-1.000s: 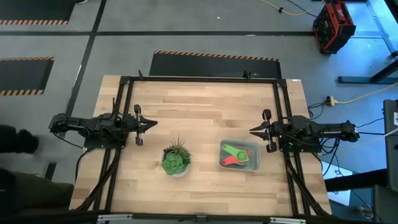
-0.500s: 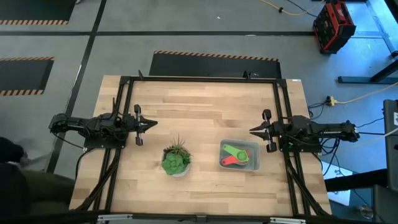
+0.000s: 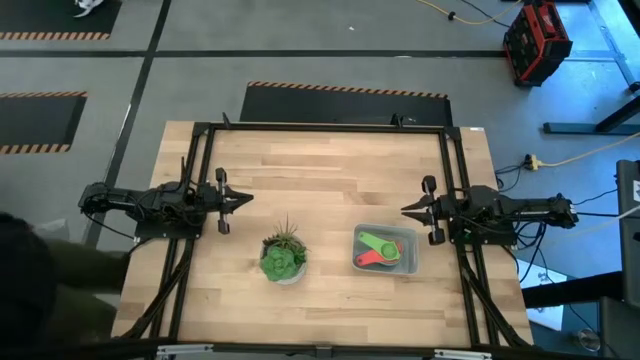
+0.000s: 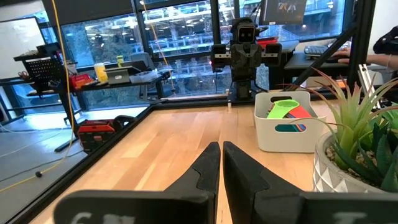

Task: Nest measuring cups in basket
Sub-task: Return to Home Position

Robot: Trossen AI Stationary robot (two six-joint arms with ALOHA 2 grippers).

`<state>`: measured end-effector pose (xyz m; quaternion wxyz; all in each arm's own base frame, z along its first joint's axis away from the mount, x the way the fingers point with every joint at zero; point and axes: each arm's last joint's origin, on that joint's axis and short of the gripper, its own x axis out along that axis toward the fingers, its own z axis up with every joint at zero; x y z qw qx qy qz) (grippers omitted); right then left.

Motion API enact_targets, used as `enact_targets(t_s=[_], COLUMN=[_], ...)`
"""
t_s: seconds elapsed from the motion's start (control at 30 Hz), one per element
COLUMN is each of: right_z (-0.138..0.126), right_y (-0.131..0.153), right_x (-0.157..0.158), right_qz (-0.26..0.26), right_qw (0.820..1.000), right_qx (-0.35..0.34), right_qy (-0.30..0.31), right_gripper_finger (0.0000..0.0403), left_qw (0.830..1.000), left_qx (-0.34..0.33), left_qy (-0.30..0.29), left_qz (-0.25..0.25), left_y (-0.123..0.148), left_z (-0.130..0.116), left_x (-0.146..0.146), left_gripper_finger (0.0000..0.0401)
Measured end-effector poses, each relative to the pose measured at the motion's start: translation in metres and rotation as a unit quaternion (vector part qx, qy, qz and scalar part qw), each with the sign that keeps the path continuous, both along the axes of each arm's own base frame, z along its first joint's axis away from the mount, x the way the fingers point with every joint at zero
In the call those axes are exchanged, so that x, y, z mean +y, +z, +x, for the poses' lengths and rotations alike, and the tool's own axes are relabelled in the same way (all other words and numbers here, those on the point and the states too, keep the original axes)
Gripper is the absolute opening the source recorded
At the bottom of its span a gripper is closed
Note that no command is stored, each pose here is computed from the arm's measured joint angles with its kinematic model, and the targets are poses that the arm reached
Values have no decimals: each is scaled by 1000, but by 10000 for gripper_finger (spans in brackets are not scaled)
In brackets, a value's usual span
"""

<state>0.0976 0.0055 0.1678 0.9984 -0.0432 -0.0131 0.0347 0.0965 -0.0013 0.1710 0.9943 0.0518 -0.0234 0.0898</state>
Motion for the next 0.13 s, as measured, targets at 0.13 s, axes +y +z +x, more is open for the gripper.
enact_targets(t_s=[0.13], right_z=[0], right_y=[0], right_x=[0], right_qz=[0], right_qw=[1000], right_qx=[0], right_qy=[0], right_gripper_finger=[51], left_qw=[1000], left_qx=[0], left_qy=[0], left_qz=[0], left_y=[0], left_z=[0], left_x=[0], left_gripper_finger=[14])
